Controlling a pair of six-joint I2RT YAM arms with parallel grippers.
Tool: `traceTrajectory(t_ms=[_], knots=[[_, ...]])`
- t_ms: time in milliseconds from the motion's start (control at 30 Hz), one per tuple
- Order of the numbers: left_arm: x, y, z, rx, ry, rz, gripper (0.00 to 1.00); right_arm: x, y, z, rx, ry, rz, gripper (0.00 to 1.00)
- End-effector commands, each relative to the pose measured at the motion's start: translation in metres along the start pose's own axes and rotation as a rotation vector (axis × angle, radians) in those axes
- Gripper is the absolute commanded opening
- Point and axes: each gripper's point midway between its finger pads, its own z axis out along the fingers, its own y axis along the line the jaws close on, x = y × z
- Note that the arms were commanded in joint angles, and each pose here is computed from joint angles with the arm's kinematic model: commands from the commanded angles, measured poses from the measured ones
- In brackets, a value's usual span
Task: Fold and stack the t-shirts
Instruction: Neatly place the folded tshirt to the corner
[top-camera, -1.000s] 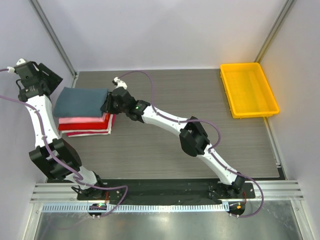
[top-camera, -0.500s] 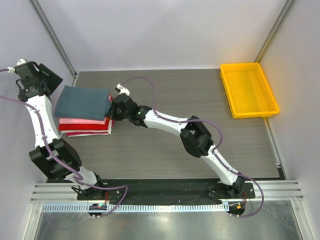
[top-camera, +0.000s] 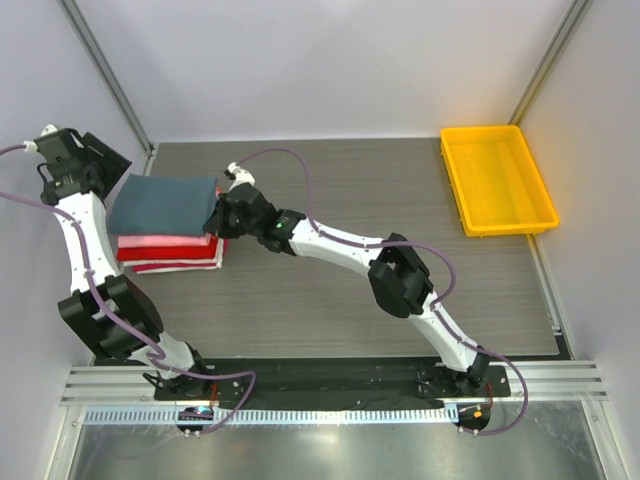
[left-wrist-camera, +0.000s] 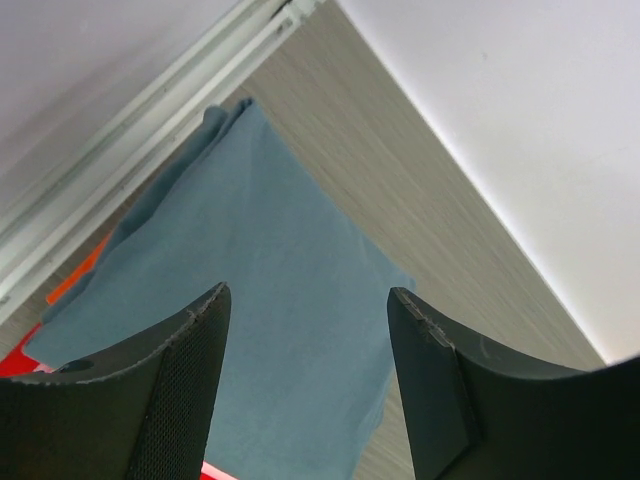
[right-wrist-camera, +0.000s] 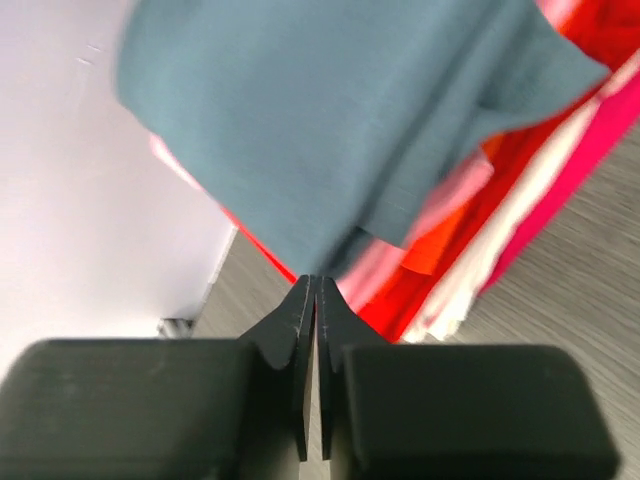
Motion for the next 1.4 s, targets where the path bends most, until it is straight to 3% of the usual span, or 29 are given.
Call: traceTrajectory(t_ms=[0,67,233,267,433,667,867,1200,1367], knots=[[0.007,-0.001,0.003,0.039,0.009,-0.053,0.65,-0.063,0.072,-0.023,-0.185,-0.125,-0.007,0.06],[0.01,-0.005,0.0,0.084,0.011,-0.109,0.62,-0.078,0.09,-0.024,-0.238,-0.151,0.012,0.01],[0.014,0.009,0.003,0.141,-0.018,-0.201,0.58,-0.064,0.079,0.009,-0.301,-0.057,0.21,0.01],[0.018,0.009,0.005,0.169,0.002,-0.219,0.57,-0.077,0.082,0.009,-0.343,-0.071,0.253,0.01],[0.027,0.027,0.024,0.286,0.093,-0.446,0.54,-0.05,0.066,0.03,-0.407,0.079,0.489,0.01],[0.047,0.055,0.038,0.227,0.135,-0.52,0.52,-0.013,0.038,0.045,-0.336,0.203,0.611,0.01],[0.061,0.082,0.04,0.119,0.156,-0.554,0.53,-0.009,0.022,0.043,-0.277,0.228,0.616,0.01],[0.096,0.128,0.037,-0.03,0.195,-0.613,0.54,-0.049,0.036,0.024,-0.321,0.158,0.557,0.01],[0.096,0.131,0.039,-0.007,0.19,-0.622,0.54,-0.05,0.039,0.02,-0.332,0.169,0.547,0.01]])
